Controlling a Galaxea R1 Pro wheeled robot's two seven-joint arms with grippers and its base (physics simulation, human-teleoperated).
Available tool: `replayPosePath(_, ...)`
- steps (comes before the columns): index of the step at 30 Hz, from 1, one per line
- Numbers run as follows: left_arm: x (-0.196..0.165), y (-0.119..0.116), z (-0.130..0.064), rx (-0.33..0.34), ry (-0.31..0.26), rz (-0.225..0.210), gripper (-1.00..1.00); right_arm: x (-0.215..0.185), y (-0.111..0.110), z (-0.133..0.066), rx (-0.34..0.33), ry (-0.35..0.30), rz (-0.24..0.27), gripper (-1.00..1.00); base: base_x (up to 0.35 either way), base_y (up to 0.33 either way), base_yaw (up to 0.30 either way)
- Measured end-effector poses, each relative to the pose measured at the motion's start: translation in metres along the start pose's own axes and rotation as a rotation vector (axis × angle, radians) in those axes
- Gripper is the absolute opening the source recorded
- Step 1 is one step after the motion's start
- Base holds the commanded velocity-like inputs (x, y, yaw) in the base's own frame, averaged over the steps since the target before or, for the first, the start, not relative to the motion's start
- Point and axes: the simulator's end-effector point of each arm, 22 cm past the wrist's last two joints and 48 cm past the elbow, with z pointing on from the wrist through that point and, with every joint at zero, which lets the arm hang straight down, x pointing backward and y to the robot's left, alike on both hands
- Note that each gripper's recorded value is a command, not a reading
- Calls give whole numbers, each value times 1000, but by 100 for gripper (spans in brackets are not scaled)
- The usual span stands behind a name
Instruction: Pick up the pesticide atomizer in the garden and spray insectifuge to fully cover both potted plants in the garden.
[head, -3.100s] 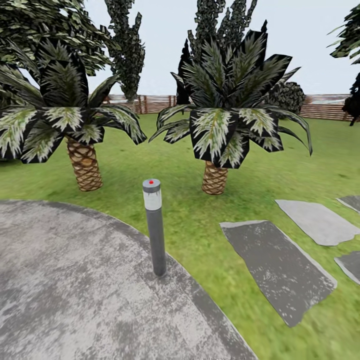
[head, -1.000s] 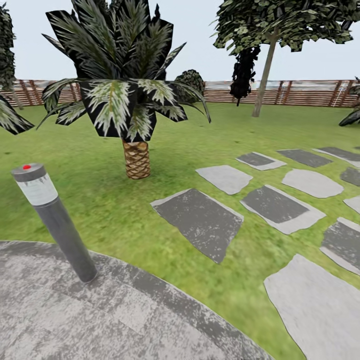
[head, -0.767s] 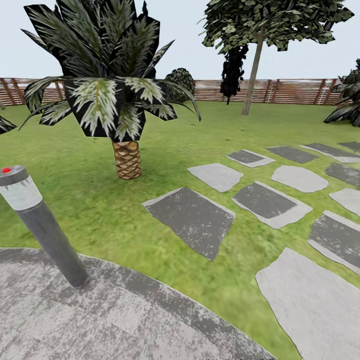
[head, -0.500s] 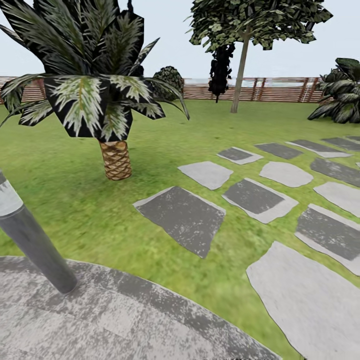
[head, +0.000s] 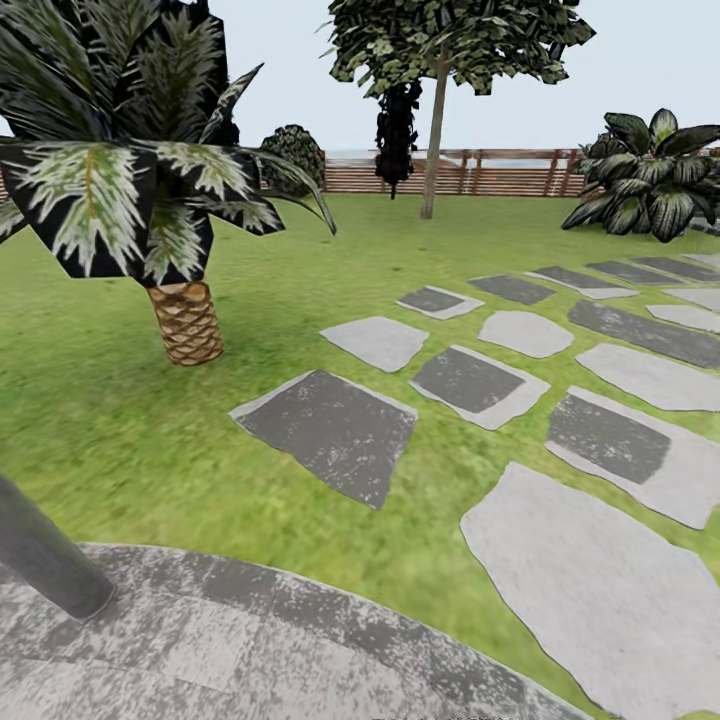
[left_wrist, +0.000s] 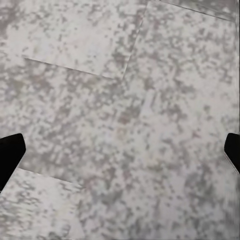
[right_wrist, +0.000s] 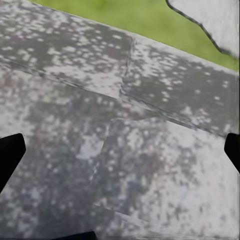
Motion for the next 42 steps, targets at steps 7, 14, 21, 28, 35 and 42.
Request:
replayPosePath(7,3,0,0,0,8,1,100,0,-1,0,5,2,0,100,0,0,-240)
replayPosePath(14,7,0,0,0,16,1,100,3,-2,1,4,8,-2,100,0,0,-217)
replayPosePath(21,10,0,0,-1,24,2,100,5,-4,1,7,15,-3,100,16,0,-214)
replayPosePath(28,10,0,0,0,24,3,100,6,-3,0,5,17,-2,100,109,0,-285)
replayPosePath(35,9,-1,0,2,22,1,100,6,-3,0,5,15,-2,100,6,0,-300)
replayPosePath(42,8,1,0,-2,20,2,100,5,-2,0,5,13,-1,100,22,0,-300)
